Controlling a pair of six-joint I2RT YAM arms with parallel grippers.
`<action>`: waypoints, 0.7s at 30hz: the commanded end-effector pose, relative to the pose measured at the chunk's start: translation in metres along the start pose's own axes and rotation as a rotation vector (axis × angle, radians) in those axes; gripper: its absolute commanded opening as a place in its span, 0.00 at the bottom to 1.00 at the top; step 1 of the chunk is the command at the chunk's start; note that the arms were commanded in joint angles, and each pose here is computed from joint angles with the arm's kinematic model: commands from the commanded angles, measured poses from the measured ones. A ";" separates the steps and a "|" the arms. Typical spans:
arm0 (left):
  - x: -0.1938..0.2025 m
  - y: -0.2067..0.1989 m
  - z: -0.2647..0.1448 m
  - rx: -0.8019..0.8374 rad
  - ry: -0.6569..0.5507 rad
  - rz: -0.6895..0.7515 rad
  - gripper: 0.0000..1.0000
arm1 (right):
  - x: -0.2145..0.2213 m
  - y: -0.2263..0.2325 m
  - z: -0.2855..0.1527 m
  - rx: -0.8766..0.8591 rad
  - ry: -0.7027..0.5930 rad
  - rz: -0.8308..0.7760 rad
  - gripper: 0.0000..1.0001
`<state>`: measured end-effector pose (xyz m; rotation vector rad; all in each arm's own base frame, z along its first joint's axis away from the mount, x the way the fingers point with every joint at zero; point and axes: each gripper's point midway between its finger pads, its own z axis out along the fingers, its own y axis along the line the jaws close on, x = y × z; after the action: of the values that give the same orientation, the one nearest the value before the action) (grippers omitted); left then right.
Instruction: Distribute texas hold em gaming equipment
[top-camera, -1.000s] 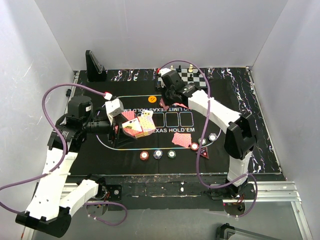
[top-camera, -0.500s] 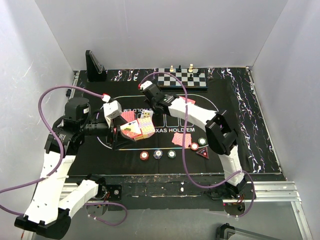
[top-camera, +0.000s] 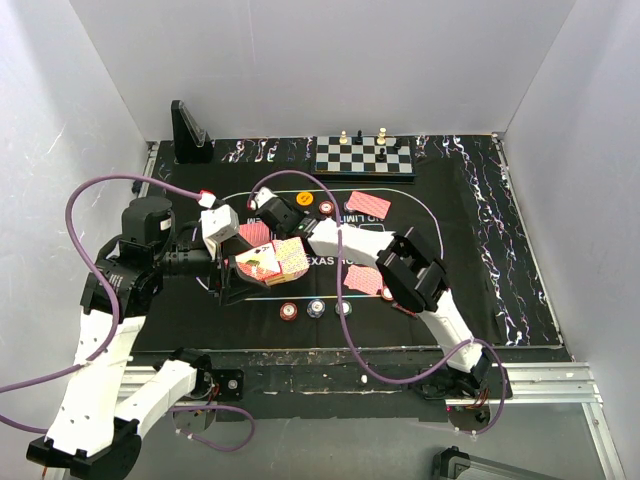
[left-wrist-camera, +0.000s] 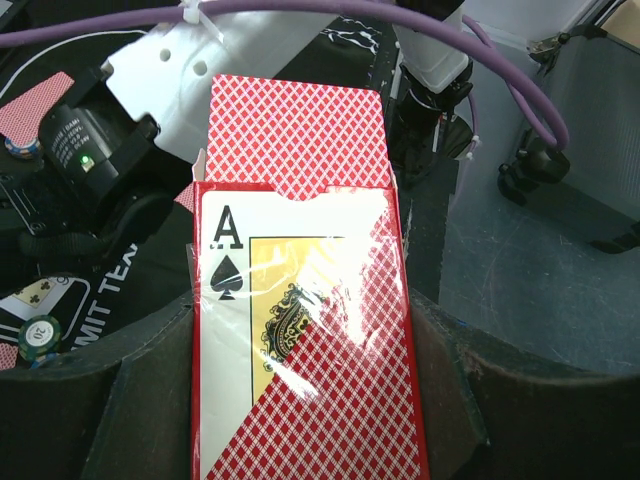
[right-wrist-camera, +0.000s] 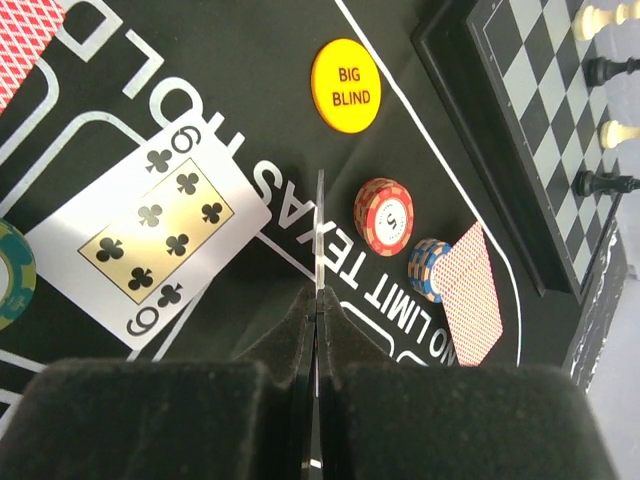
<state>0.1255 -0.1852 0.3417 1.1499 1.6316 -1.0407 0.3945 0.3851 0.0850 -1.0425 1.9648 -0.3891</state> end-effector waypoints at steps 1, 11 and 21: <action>-0.014 -0.009 -0.005 0.020 -0.033 0.049 0.00 | -0.008 0.002 0.003 0.087 -0.035 -0.045 0.01; -0.015 -0.008 -0.006 0.008 -0.035 0.057 0.00 | 0.022 0.050 0.003 -0.005 0.037 -0.044 0.01; -0.014 -0.006 -0.004 0.007 -0.037 0.054 0.00 | 0.046 0.081 -0.008 -0.126 0.071 -0.023 0.01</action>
<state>0.1248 -0.1852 0.3416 1.1523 1.6305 -1.0425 0.3524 0.3950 0.0283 -1.1192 2.0002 -0.4124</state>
